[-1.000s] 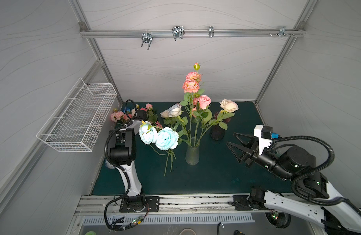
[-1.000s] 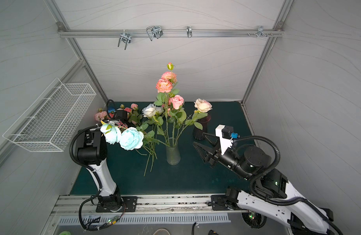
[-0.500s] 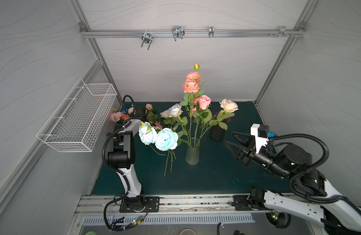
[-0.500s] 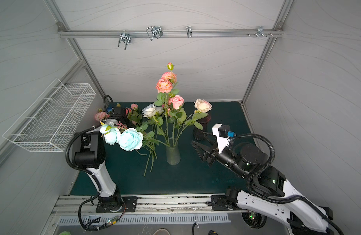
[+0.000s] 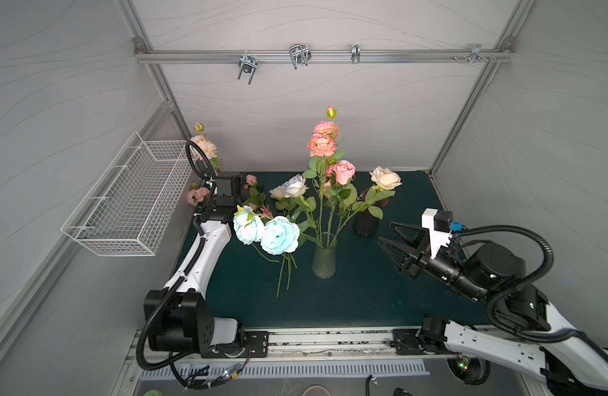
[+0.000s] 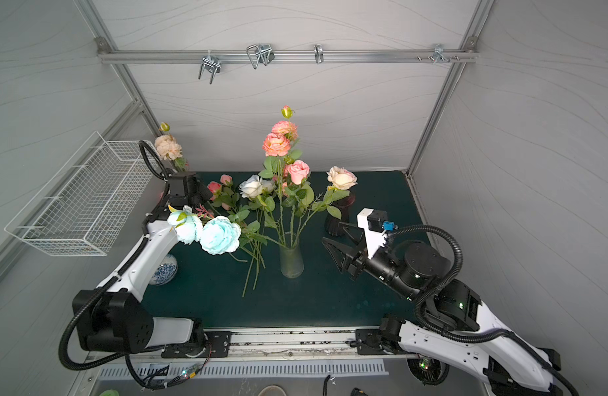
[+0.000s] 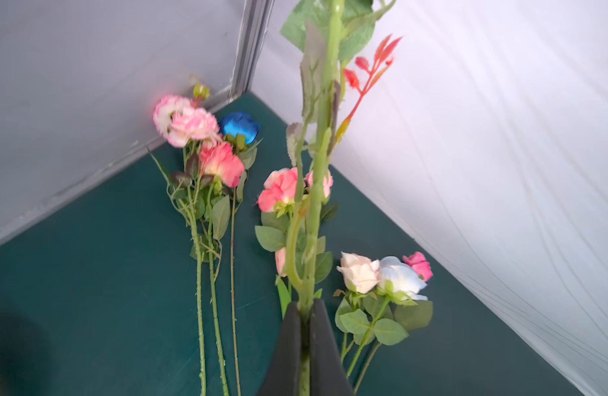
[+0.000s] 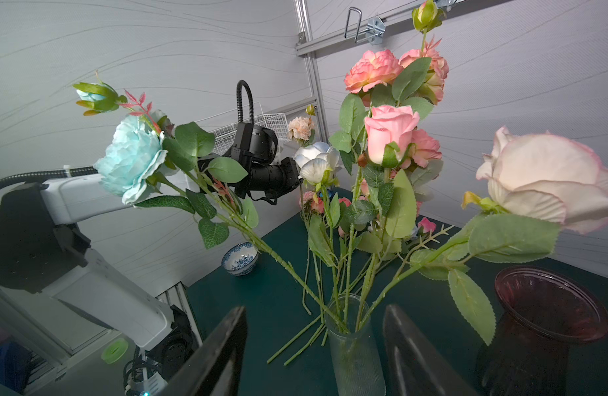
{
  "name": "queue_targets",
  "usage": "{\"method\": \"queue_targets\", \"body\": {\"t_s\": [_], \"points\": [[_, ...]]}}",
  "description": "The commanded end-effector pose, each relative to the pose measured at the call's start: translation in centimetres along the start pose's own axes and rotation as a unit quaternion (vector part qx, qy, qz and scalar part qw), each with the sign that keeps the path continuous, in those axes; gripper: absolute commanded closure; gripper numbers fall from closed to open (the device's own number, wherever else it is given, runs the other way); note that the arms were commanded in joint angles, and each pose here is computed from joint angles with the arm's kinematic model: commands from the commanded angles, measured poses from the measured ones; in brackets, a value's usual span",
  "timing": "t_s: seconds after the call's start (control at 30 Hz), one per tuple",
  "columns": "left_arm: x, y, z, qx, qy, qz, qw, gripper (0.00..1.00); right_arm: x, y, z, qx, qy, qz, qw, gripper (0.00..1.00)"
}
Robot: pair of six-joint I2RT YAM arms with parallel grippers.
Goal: Arrange flowers in a vase
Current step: Pick up the flower from the flowers, then place the flower in the vase.
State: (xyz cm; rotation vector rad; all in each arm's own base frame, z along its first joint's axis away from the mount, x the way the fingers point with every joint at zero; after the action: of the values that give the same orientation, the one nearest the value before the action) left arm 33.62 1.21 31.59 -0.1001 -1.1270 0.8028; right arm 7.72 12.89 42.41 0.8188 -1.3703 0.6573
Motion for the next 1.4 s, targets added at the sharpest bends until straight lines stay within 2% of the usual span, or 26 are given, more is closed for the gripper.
{"method": "queue_targets", "body": {"t_s": [0.0, 0.23, 0.43, 0.6, 0.67, 0.87, 1.07, 1.17, 1.37], "points": [[3.5, -0.7, 4.7, -0.015, -0.081, 0.004, 0.997, 1.00, 1.0, 0.1, 0.8, 0.007, -0.022, -0.003, 1.000, 0.35], [5.1, -0.8, 13.0, -0.078, -0.128, -0.031, 0.988, 1.00, 1.6, 0.1, 1.1, 0.006, -0.030, 0.002, 1.000, 0.35], [7.9, -1.7, 18.8, -0.192, -0.160, -0.062, 0.966, 1.00, 3.8, 1.0, 0.7, 0.040, -0.026, 0.027, 0.999, 0.31], [11.5, -3.1, 24.4, -0.293, -0.212, -0.086, 0.928, 1.00, 5.7, 2.0, -0.5, 0.074, -0.022, 0.048, 0.996, 0.26], [12.6, -4.3, 26.4, -0.350, -0.223, -0.110, 0.903, 1.00, 6.7, 2.5, -1.3, 0.089, -0.023, 0.060, 0.994, 0.25], [13.9, -7.1, 30.1, -0.495, -0.208, -0.160, 0.828, 1.00, 10.1, 4.7, -5.1, 0.153, -0.028, 0.103, 0.982, 0.21], [13.2, -8.5, 31.4, -0.577, -0.167, -0.218, 0.770, 1.00, 13.6, 6.7, -9.9, 0.211, -0.065, 0.127, 0.967, 0.20], [12.5, -8.5, 31.2, -0.589, -0.156, -0.241, 0.755, 1.00, 14.8, 7.1, -12.1, 0.240, -0.094, 0.121, 0.959, 0.19], [12.1, -8.8, 30.7, -0.588, -0.155, -0.256, 0.751, 1.00, 17.3, 7.1, -16.6, 0.260, -0.171, 0.110, 0.944, 0.18]]}}
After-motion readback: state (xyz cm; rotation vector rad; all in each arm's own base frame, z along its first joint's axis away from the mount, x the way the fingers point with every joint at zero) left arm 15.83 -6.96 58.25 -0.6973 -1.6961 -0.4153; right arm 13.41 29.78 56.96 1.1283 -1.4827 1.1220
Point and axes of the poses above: each gripper's point midway between its finger pads, its own z axis back along the fingers, its own y axis along the line the jaws close on, x = y × z, the point moved 9 cm from there along z, back along the fingers, and after that the axes turned 4 degrees about z, right-handed, at the moved point
